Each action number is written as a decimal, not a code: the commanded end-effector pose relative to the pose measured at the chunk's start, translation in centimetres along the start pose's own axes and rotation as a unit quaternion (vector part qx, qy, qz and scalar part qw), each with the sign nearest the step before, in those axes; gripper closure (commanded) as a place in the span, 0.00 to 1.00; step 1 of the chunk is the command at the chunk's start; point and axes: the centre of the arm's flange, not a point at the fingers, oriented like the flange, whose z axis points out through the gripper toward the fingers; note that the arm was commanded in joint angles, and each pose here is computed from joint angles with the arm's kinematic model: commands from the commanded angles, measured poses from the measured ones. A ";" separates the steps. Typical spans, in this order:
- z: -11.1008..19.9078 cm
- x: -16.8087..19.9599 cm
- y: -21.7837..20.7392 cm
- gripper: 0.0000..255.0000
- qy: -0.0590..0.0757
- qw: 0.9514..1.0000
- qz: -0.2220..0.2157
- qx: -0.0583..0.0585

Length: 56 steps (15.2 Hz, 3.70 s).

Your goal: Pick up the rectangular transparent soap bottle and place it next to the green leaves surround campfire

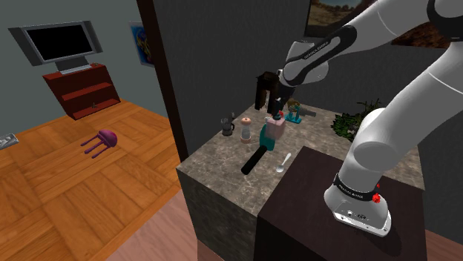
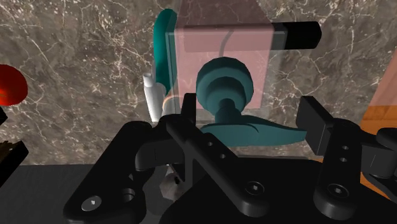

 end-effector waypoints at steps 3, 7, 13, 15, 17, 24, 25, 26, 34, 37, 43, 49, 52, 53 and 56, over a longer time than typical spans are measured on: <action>-2.1 0.4 0.0 1.00 0.000 1.000 0.000 0.000; -4.1 0.8 0.0 1.00 0.000 1.000 0.000 0.000; -7.2 1.5 -0.1 1.00 0.000 1.000 0.000 0.000; -8.3 1.7 -0.1 1.00 0.000 1.000 0.000 0.000; -9.3 1.9 -0.2 1.00 0.000 1.000 0.000 0.000; -12.9 2.7 -0.3 1.00 0.000 1.000 0.000 0.000; -13.4 2.8 -0.3 1.00 0.000 1.000 0.000 0.000; -13.9 2.9 -0.3 1.00 0.000 1.000 0.000 0.000; -18.1 3.7 -0.4 1.00 0.000 1.000 0.000 0.000; -19.0 1.5 0.8 1.00 0.000 1.000 0.000 0.000; -20.5 -5.3 4.5 1.00 0.000 1.000 0.000 0.000; -22.0 -12.1 8.3 1.00 0.000 1.000 0.000 0.000; -22.8 -15.5 10.1 1.00 0.000 1.000 0.000 0.000; -23.0 -16.7 10.7 1.00 0.000 1.000 0.000 0.000; -23.8 -20.1 12.6 1.00 0.000 1.000 0.000 0.000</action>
